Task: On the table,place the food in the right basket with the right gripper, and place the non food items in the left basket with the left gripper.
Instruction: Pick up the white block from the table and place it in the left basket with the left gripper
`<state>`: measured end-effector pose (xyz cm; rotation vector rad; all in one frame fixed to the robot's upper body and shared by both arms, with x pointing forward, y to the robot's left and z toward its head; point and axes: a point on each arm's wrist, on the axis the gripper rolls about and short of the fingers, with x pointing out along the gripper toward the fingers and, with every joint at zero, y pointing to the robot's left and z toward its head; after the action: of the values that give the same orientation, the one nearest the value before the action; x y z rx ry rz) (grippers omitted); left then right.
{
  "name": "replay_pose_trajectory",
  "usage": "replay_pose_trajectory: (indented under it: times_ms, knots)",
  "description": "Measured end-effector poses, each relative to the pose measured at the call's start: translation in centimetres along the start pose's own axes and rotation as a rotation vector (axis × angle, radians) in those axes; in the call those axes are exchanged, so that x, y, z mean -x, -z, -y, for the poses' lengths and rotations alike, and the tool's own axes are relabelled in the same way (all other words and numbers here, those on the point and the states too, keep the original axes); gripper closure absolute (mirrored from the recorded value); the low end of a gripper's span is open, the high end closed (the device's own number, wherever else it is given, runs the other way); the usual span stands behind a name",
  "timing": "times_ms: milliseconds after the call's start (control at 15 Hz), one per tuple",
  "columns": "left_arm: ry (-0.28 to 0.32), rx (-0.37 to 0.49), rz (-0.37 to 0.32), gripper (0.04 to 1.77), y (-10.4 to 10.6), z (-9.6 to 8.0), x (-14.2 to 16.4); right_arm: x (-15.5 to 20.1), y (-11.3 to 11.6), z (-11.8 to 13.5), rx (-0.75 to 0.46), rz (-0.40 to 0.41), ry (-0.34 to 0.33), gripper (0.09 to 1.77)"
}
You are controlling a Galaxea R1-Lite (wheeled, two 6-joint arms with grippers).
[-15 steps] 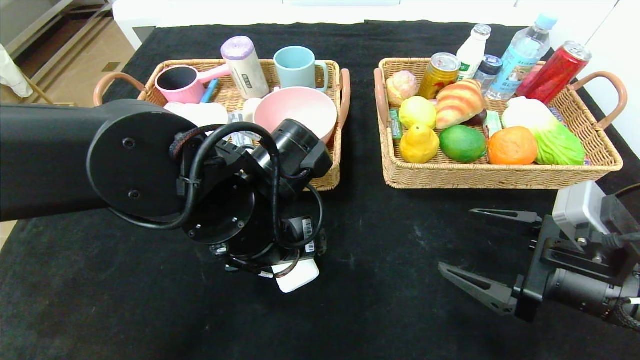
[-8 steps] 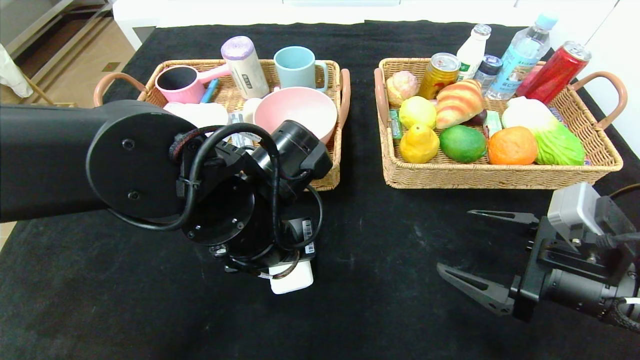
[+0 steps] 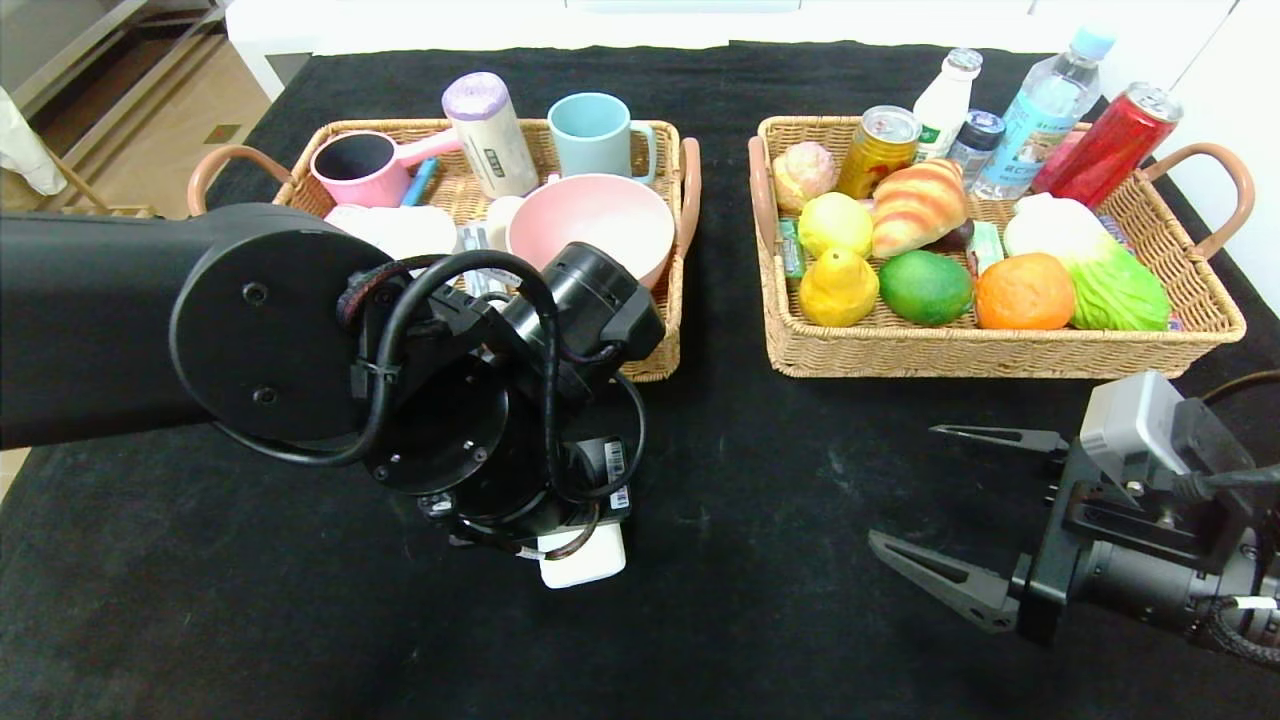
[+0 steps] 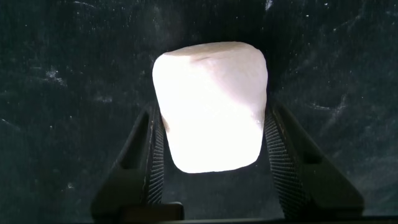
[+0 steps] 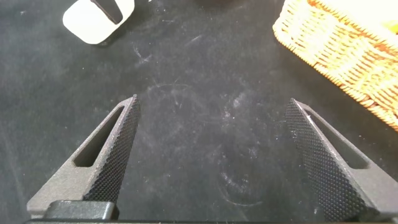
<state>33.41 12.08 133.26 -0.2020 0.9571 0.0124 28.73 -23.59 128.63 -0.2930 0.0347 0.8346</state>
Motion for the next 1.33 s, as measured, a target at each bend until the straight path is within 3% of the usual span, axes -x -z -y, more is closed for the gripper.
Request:
replay_pose_trajectory:
  times_ms: [600, 1000, 1333]
  knots:
    - [-0.003, 0.001, 0.003, 0.81, 0.1, -0.5, 0.6, 0.0, 0.0, -0.1, -0.001, 0.000, -0.003, 0.15]
    - [0.111, 0.026, 0.043, 0.81, 0.0, -2.3, 5.1, 0.0, 0.0, -0.1, -0.001, 0.001, -0.004, 0.15]
    - [0.184, 0.051, 0.129, 0.82, -0.4, -4.8, 9.2, -0.1, 0.2, -0.2, -0.003, -0.006, -0.010, 0.15]
